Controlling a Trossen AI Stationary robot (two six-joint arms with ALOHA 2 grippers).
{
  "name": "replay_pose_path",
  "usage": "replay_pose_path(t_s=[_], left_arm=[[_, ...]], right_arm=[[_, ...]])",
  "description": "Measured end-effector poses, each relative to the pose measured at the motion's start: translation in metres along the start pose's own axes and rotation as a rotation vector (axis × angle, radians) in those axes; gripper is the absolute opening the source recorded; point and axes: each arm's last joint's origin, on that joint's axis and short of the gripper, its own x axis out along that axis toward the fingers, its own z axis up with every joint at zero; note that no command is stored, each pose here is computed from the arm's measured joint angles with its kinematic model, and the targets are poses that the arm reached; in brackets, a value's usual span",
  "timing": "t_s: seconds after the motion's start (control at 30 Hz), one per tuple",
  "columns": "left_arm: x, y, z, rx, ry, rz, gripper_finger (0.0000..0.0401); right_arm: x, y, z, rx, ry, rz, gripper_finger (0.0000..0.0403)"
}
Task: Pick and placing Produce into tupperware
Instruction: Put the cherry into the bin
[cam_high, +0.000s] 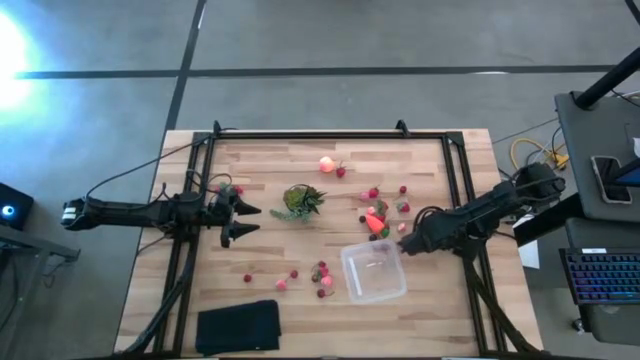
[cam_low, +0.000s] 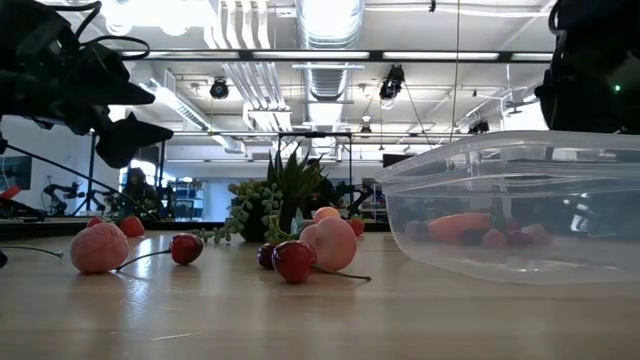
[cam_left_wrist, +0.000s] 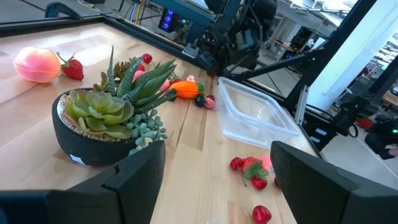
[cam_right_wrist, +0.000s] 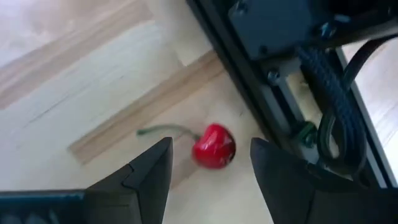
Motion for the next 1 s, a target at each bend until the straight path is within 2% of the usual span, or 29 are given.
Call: replay_pose_path(t_s=[0.27, 0.7, 0.8, 1.0], left_arm=[[0.000, 0.000, 0.000, 0.000, 0.000, 0.000, 0.0277], [0.000, 0.000, 0.000, 0.000, 0.000, 0.000, 0.0276], [0.000, 0.000, 0.000, 0.000, 0.001, 0.001, 0.0277], [0.000, 0.000, 0.000, 0.000, 0.001, 0.000, 0.0277]], right_arm=[[0.010, -0.001, 0.002, 0.001, 0.006, -0.004, 0.0187], [0.010, 0.001, 0.001, -0.008, 0.012, 0.013, 0.0087], [0.009, 0.000, 0.001, -0.009, 0.027, 0.017, 0.0084], [-0.005, -0.001, 0.000, -0.024, 0.098, 0.071, 0.0104]])
